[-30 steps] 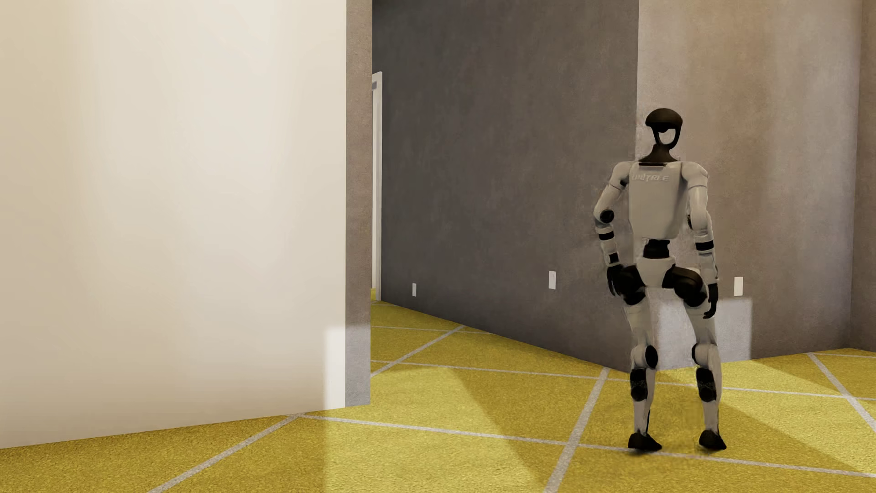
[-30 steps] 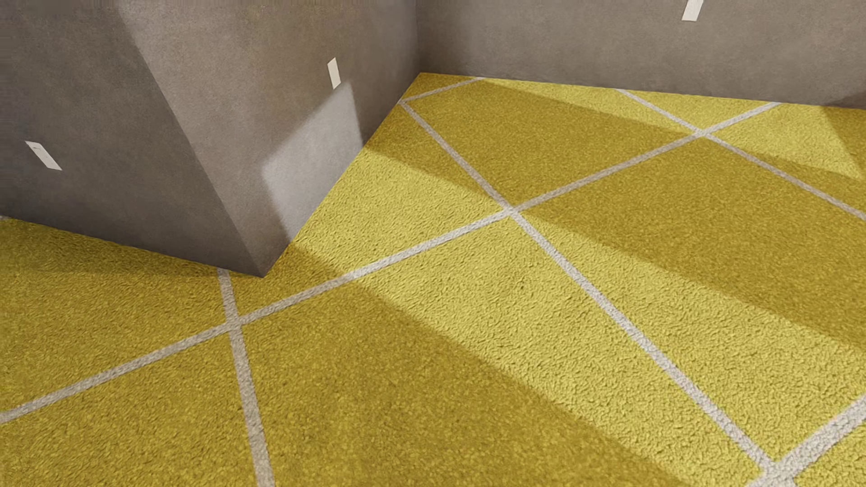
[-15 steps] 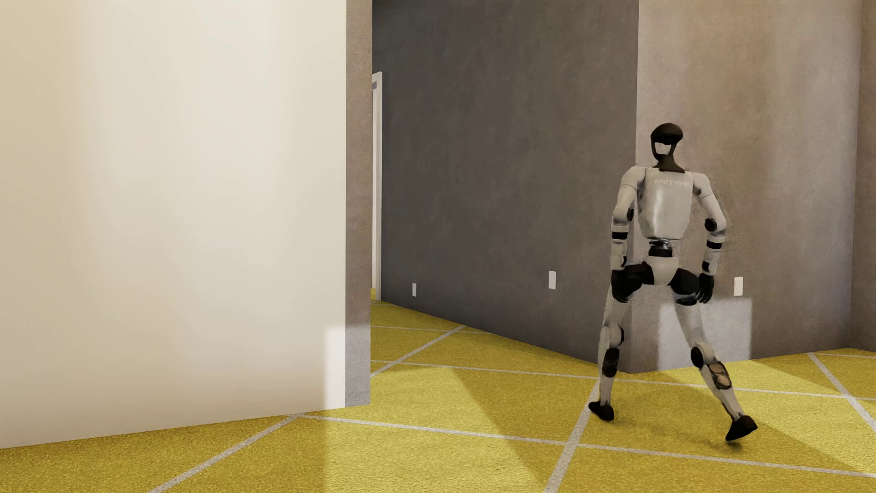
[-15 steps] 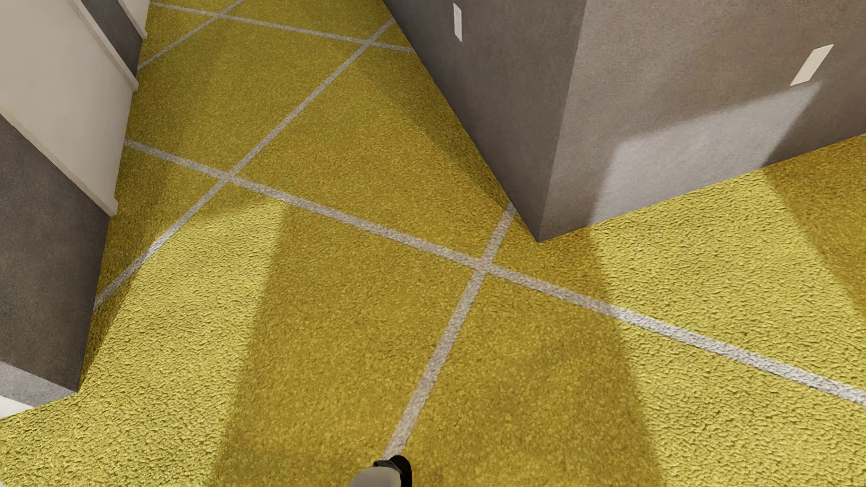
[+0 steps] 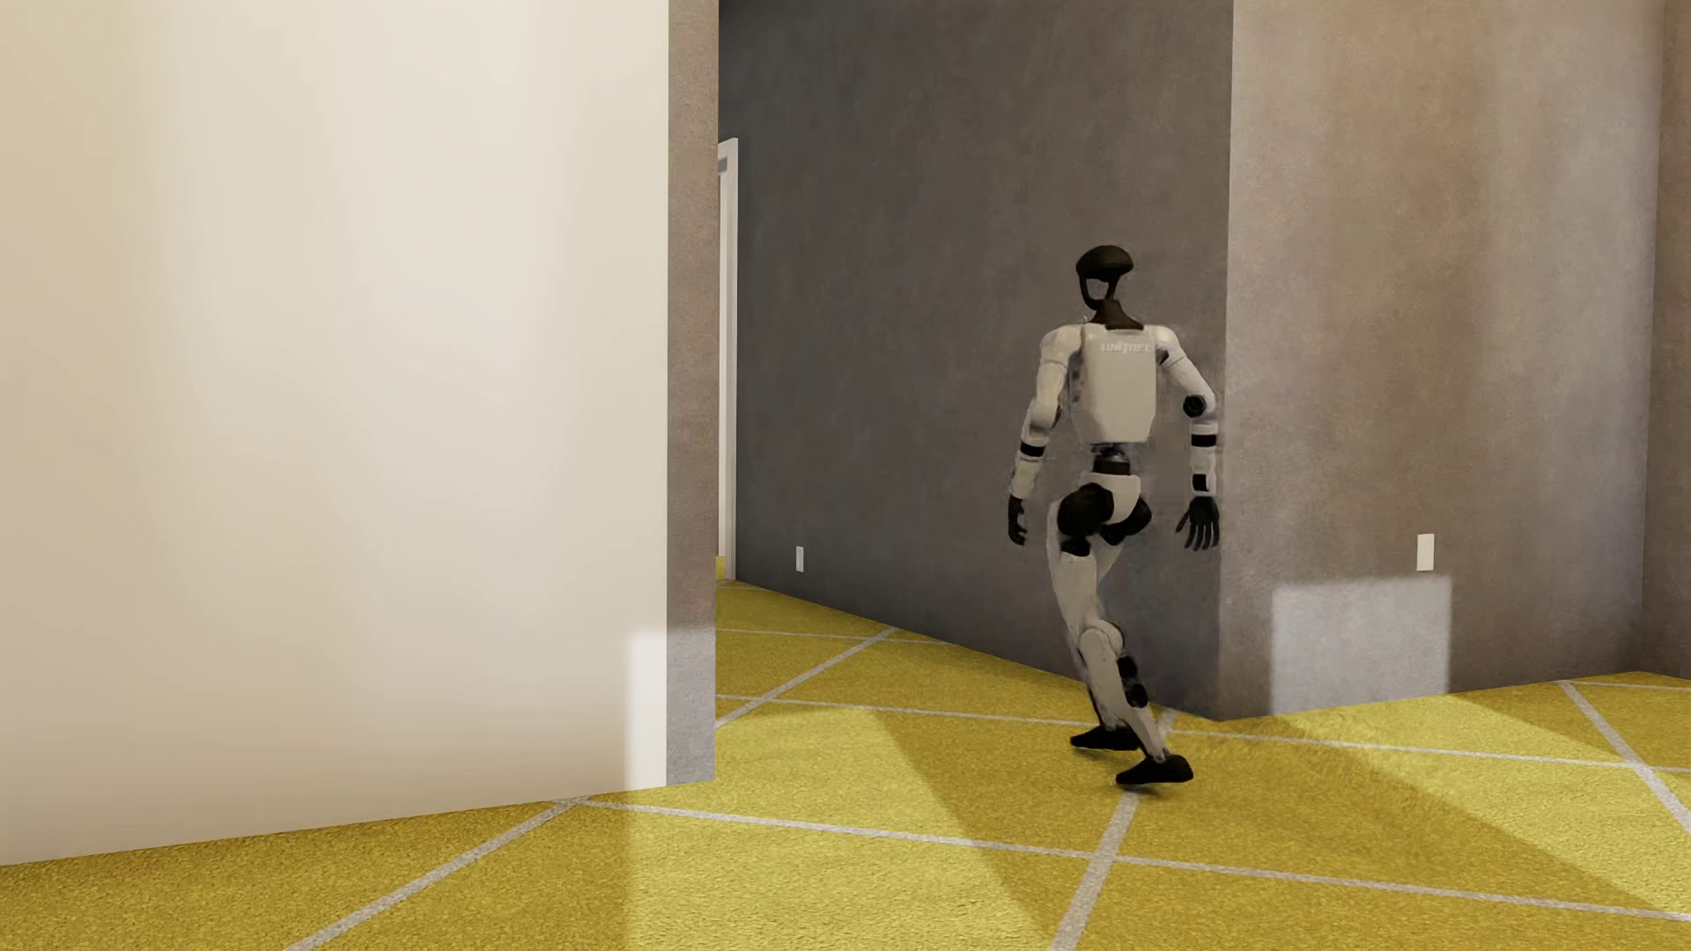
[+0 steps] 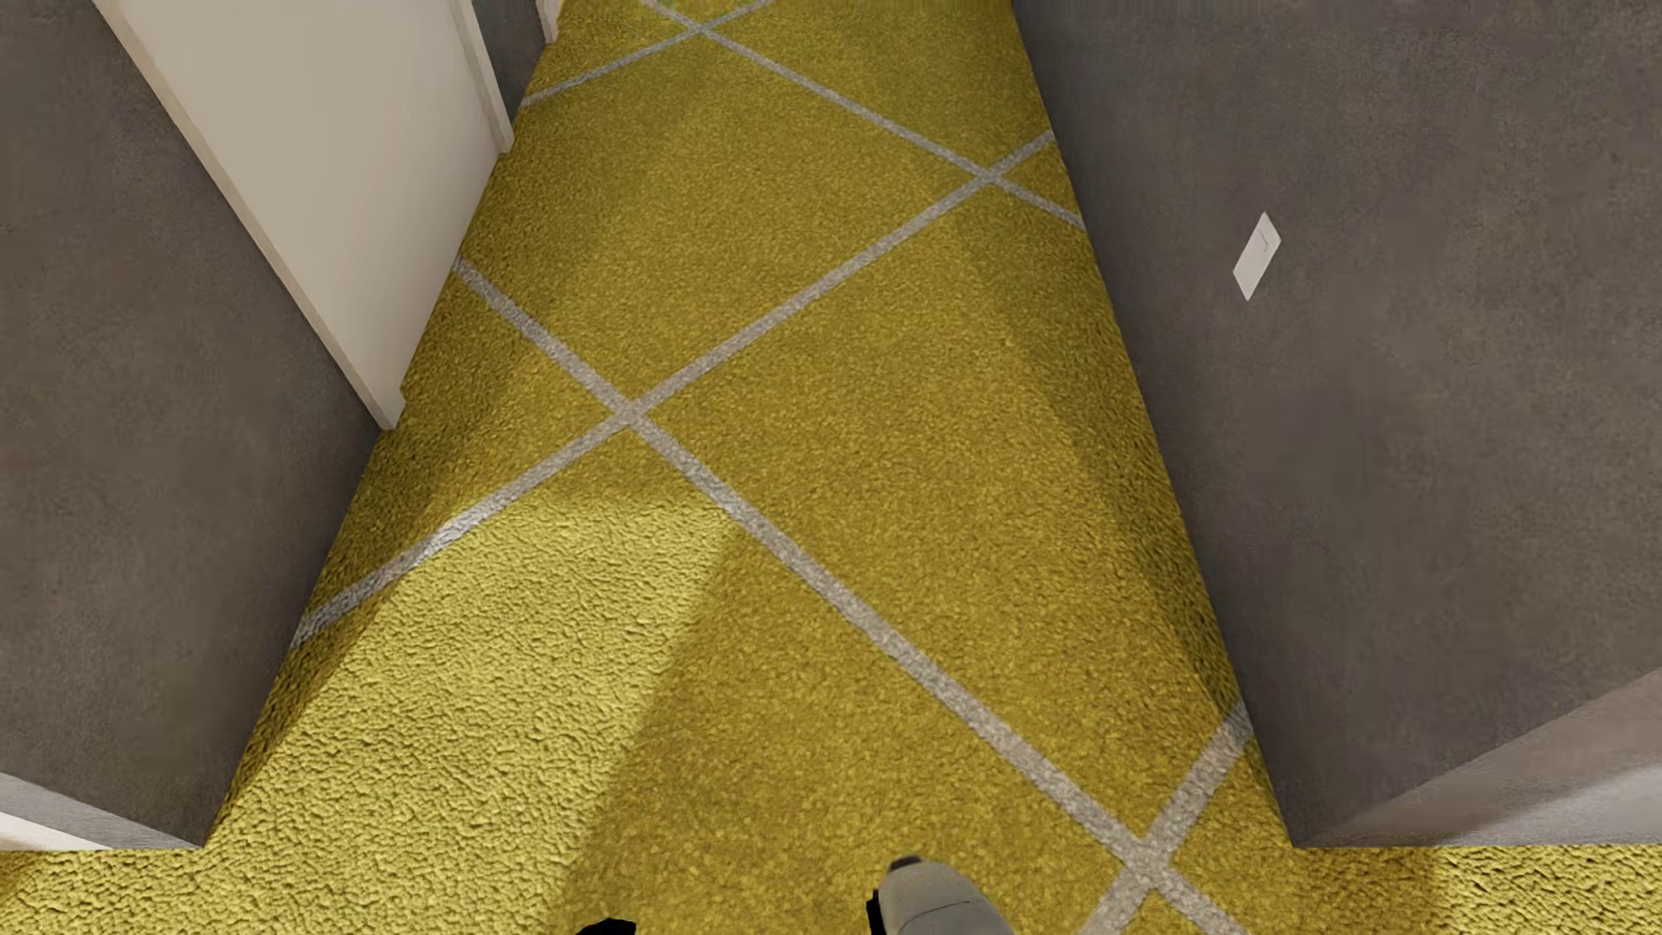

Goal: Avoid the corner

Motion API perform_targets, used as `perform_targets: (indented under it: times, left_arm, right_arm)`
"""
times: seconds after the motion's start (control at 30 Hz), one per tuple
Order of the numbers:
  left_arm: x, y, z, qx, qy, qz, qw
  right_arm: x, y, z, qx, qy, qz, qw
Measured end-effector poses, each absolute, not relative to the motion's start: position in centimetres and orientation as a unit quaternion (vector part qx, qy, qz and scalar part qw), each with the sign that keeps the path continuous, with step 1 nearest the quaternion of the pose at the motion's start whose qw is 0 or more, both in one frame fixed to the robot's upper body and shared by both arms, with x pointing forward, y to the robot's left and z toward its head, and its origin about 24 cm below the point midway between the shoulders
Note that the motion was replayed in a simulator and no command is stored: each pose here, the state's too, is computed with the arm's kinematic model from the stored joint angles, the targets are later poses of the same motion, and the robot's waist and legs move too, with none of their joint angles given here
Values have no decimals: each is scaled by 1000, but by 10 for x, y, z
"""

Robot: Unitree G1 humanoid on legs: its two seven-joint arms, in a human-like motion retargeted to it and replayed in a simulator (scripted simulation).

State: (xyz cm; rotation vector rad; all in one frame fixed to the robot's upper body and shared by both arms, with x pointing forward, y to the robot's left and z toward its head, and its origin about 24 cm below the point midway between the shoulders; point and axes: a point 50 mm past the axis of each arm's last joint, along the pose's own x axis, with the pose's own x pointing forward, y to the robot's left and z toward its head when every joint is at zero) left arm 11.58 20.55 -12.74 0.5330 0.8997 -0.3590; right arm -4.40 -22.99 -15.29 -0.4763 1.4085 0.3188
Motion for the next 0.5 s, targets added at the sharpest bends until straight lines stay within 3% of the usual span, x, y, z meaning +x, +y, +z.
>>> perform_targets:
  times: [0.07,0.13,0.23,0.33,0.4,0.43,0.5]
  left_arm:
    - [167,209,-99,259,347,-144,890]
    - [189,214,-80,257,304,-121,909]
    - [160,213,-103,232,360,-113,897]
    - [107,201,-137,252,452,-178,837]
    - [56,209,-148,236,515,-170,807]
    - [18,206,-163,246,577,-199,753]
    - [-35,206,-162,252,622,-241,701]
  right_arm:
    - [-65,-228,-151,-208,659,147,708]
    - [-78,-230,-148,-206,672,146,696]
    - [-78,-234,-153,-221,687,153,674]
    - [-29,-216,-158,-199,624,142,743]
    - [27,-200,-152,-186,544,139,806]
    - [54,-201,-144,-184,504,125,834]
    - [105,-194,-122,-181,416,120,883]
